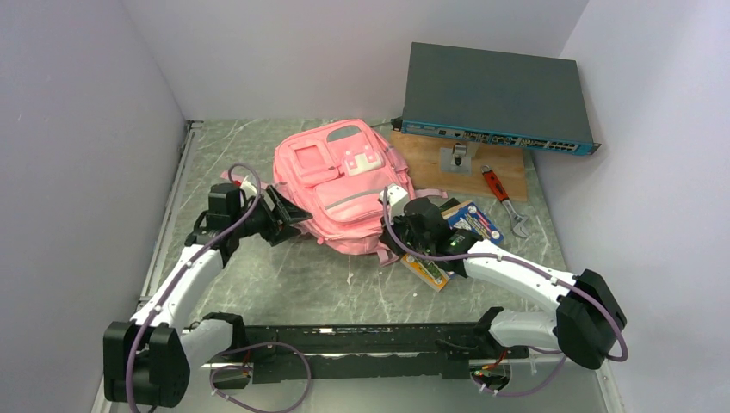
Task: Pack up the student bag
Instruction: Unzip the student bag at the center of the board.
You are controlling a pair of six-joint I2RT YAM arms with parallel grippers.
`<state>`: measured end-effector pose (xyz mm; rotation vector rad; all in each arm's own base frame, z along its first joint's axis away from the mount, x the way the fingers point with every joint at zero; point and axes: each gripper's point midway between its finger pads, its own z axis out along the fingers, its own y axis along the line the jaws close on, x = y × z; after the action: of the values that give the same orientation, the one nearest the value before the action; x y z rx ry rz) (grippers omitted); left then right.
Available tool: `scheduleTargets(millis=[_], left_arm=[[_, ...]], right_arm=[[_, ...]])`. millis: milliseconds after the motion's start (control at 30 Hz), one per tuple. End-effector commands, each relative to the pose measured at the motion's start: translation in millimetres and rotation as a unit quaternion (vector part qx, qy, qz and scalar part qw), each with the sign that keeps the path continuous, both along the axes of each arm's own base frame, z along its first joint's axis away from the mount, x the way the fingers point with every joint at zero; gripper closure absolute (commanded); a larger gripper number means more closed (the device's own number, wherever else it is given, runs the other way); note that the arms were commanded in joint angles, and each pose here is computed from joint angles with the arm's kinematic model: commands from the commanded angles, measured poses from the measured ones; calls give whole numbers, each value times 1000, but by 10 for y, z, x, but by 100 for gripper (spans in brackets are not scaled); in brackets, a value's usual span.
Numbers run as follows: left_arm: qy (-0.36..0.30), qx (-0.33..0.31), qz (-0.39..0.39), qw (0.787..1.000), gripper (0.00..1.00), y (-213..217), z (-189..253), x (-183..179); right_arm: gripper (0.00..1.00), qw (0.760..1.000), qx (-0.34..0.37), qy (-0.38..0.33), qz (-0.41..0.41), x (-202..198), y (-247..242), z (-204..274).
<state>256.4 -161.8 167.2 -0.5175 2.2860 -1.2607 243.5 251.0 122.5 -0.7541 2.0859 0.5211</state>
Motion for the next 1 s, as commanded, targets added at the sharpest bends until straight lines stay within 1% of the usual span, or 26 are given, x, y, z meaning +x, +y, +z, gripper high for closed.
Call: scheduleTargets(millis=[0,100,167,200,267,300,367,400,467,500,533,633,667,700,800,900,967], left_arm=[[4,-55,1,998,25,-170,138,142],[2,-46,-5,999,32,-245,109,223],[-3,-27,-5,1000,39,-246,86,280],[-8,-17,-3,1000,47,-234,85,308],[-25,-4,-1,1000,66,-213,120,353],[-34,4,1,999,71,-194,135,371],[-54,17,2,998,79,-174,183,381],[-61,19,1,998,84,-171,199,370],[-72,16,-1,997,97,-170,241,338],[-75,12,0,997,100,-174,261,316],[-77,5,0,997,100,-180,286,291],[-69,-35,12,997,100,-206,391,197],[-55,-59,30,996,100,-205,452,170],[-53,-79,41,995,100,-204,509,137],[-79,-132,72,985,100,-174,769,64],[-93,-145,94,981,100,-115,932,26],[-99,-162,97,977,100,-110,1026,-6]], right_arm=[[99,998,39,-45,8,148,130,314],[100,998,41,-47,13,146,146,314],[100,998,38,-50,14,149,143,314],[100,998,35,-51,16,151,137,306],[100,998,29,-59,15,165,116,313],[100,998,25,-62,15,172,106,314],[100,998,15,-66,18,181,89,301],[99,998,12,-68,15,195,79,303],[97,998,3,-69,3,235,48,291],[95,998,-5,-70,-6,268,24,289],[94,997,-9,-71,-12,292,19,312],[78,997,1,-58,-41,322,31,398],[75,996,5,-53,-67,330,36,458],[69,995,3,-47,-82,289,60,483],[51,993,-9,-32,-115,104,132,523],[41,990,10,-9,-142,-106,190,593],[36,988,40,-2,-152,-237,263,679]])
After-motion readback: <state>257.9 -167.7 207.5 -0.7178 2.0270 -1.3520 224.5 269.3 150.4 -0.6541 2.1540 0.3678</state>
